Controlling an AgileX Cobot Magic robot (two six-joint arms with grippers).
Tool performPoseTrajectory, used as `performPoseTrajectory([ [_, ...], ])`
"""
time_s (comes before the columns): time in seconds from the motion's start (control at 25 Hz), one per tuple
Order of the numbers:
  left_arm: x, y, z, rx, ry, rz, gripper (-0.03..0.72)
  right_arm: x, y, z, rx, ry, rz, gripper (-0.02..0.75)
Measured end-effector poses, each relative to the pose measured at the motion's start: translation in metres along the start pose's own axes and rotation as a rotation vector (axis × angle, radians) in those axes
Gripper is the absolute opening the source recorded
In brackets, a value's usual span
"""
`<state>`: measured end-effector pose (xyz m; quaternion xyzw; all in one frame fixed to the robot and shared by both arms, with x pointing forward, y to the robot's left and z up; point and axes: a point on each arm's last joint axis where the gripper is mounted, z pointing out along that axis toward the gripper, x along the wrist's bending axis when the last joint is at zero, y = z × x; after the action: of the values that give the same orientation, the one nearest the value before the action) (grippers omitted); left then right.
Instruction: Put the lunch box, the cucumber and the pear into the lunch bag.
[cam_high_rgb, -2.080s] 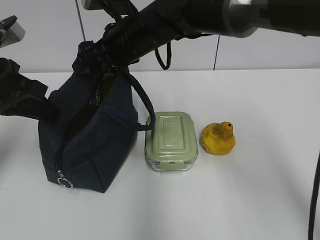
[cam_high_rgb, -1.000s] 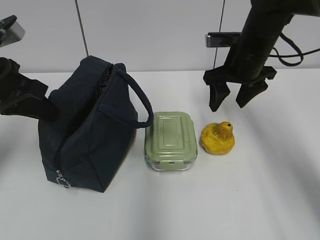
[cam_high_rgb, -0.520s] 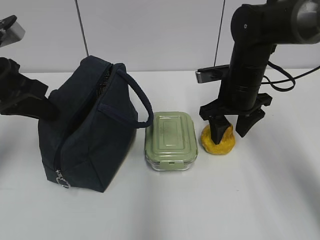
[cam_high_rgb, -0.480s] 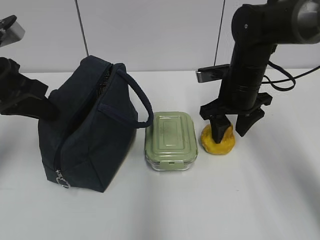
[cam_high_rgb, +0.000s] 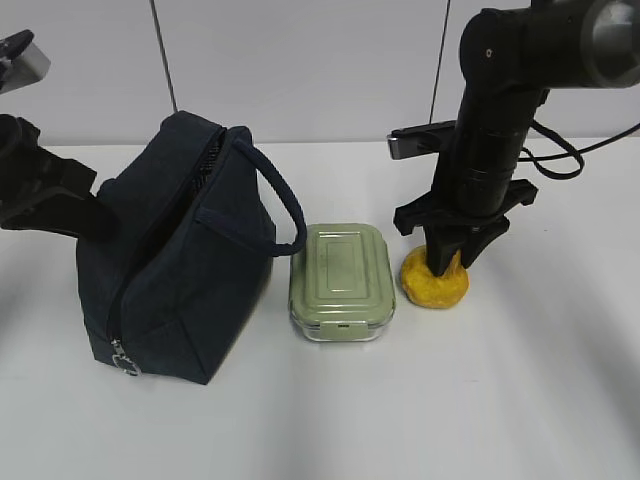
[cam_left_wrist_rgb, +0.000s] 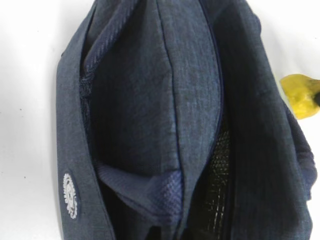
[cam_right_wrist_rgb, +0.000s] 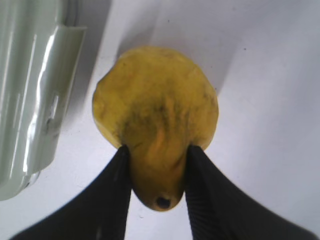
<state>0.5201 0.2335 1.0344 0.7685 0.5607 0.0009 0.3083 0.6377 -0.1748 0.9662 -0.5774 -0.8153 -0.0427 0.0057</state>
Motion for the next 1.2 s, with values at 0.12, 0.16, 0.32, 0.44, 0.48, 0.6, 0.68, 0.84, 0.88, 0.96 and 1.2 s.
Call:
performPoseTrajectory([
  [0.12, 0.000, 0.000, 0.000, -0.001, 0.000, 0.000, 0.002, 0.000, -0.001, -0.005, -0.013, -0.004, -0.002, 0.253],
  [0.16, 0.000, 0.000, 0.000, -0.001, 0.000, 0.000, 0.002, 0.000, -0.001, -0.011, -0.030, -0.005, -0.003, 0.253],
  [0.32, 0.000, 0.000, 0.000, -0.002, 0.003, 0.001, 0.002, 0.008, -0.005, -0.053, -0.148, -0.010, -0.021, 0.251],
  [0.44, 0.000, 0.000, 0.000, -0.002, 0.004, 0.002, 0.002, 0.024, -0.007, -0.096, -0.272, -0.006, -0.062, 0.251],
  [0.48, 0.000, 0.000, 0.000, -0.003, 0.004, 0.002, 0.002, 0.032, -0.007, -0.109, -0.312, 0.009, -0.082, 0.251],
  [0.6, 0.000, 0.000, 0.000, -0.003, 0.004, 0.002, 0.002, 0.060, -0.006, -0.136, -0.400, 0.090, -0.158, 0.251],
  [0.68, 0.000, 0.000, 0.000, -0.003, 0.004, 0.002, 0.002, 0.081, -0.005, -0.150, -0.458, 0.149, -0.231, 0.251],
  [0.84, 0.000, 0.000, 0.000, -0.003, 0.004, 0.002, 0.002, 0.127, -0.003, -0.164, -0.604, 0.260, -0.365, 0.251],
  [0.88, 0.000, 0.000, 0.000, -0.004, 0.005, 0.002, 0.002, 0.138, -0.003, -0.165, -0.636, 0.276, -0.394, 0.251],
  [0.96, 0.000, 0.000, 0.000, -0.004, 0.005, 0.002, 0.002, 0.149, 0.000, -0.165, -0.677, 0.290, -0.418, 0.251],
  [1.2, 0.000, 0.000, 0.000, -0.005, 0.005, 0.002, 0.002, 0.161, 0.018, -0.127, -0.646, 0.302, -0.441, 0.250],
])
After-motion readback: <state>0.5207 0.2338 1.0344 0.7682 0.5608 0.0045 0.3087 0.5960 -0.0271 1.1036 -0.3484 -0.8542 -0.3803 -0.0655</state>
